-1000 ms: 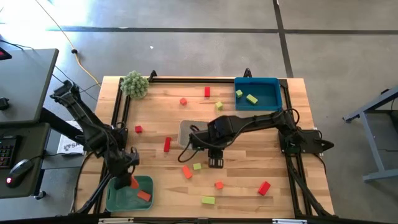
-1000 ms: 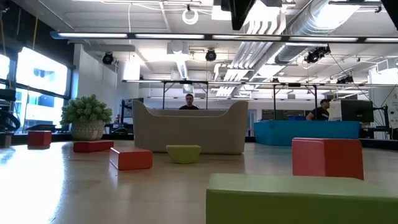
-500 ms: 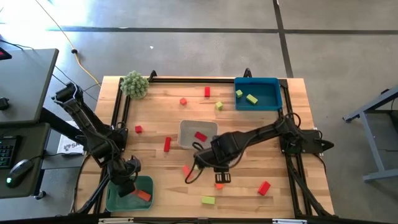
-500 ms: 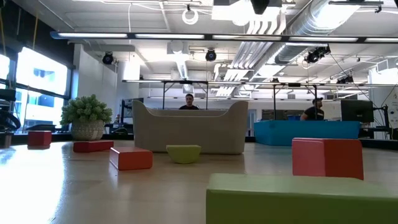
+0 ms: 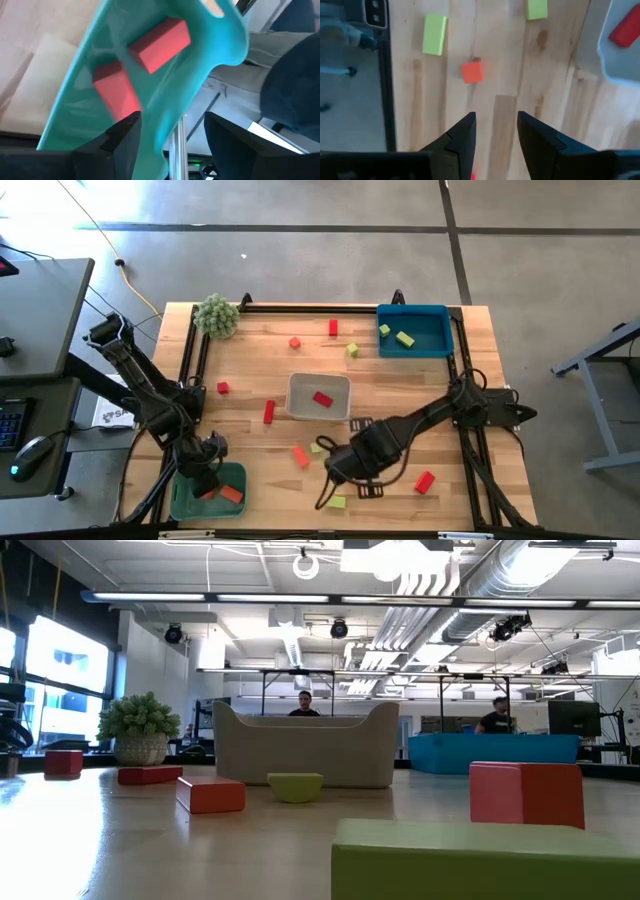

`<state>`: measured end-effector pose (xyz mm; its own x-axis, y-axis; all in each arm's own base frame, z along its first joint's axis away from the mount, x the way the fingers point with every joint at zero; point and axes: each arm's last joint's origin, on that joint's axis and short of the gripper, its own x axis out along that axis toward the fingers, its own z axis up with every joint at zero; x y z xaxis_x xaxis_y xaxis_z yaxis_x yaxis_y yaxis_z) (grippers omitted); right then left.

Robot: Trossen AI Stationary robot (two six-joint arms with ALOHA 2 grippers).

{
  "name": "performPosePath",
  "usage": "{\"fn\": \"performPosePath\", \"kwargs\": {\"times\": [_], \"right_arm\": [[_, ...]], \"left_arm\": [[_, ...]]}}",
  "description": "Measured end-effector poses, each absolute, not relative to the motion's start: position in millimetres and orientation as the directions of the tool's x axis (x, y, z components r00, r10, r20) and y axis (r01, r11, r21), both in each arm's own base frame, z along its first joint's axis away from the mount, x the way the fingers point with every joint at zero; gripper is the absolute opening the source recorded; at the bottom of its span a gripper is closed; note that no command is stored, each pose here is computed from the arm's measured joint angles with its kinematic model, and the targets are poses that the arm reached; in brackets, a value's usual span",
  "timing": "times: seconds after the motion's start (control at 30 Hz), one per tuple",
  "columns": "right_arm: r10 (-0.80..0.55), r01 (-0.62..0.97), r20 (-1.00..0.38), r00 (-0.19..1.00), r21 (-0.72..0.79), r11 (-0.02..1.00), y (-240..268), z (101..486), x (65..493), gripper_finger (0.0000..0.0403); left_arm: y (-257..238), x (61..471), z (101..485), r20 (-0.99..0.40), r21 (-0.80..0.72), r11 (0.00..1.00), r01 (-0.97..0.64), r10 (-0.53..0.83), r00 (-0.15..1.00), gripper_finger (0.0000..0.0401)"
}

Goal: Sort & place blocks by color
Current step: Put the red wooden block into the white bin

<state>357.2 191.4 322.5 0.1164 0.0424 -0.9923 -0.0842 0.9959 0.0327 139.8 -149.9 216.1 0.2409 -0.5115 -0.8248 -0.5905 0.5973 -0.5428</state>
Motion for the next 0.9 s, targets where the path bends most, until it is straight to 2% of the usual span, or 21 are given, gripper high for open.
{"fn": "performPosePath", "kwargs": {"times": [0.43,0.7,0.9], "right_arm": [[0.001,0.278,-0.989,0.146,0.042,0.960,221,323,340,0.0131],[-0.041,0.179,-0.983,0.182,-0.008,0.984,239,323,327,0.0131],[-0.030,0.085,-0.983,0.179,-0.015,0.996,249,323,320,0.0131]], "left_arm": [[-156,152,225,-0.739,-0.670,0.628,-0.397,-0.514,0.435,0.0207],[-161,157,233,-0.659,-0.732,0.628,-0.262,-0.558,0.503,0.0207],[-160,159,233,-0.660,-0.729,0.636,-0.255,-0.553,0.508,0.0207]]}}
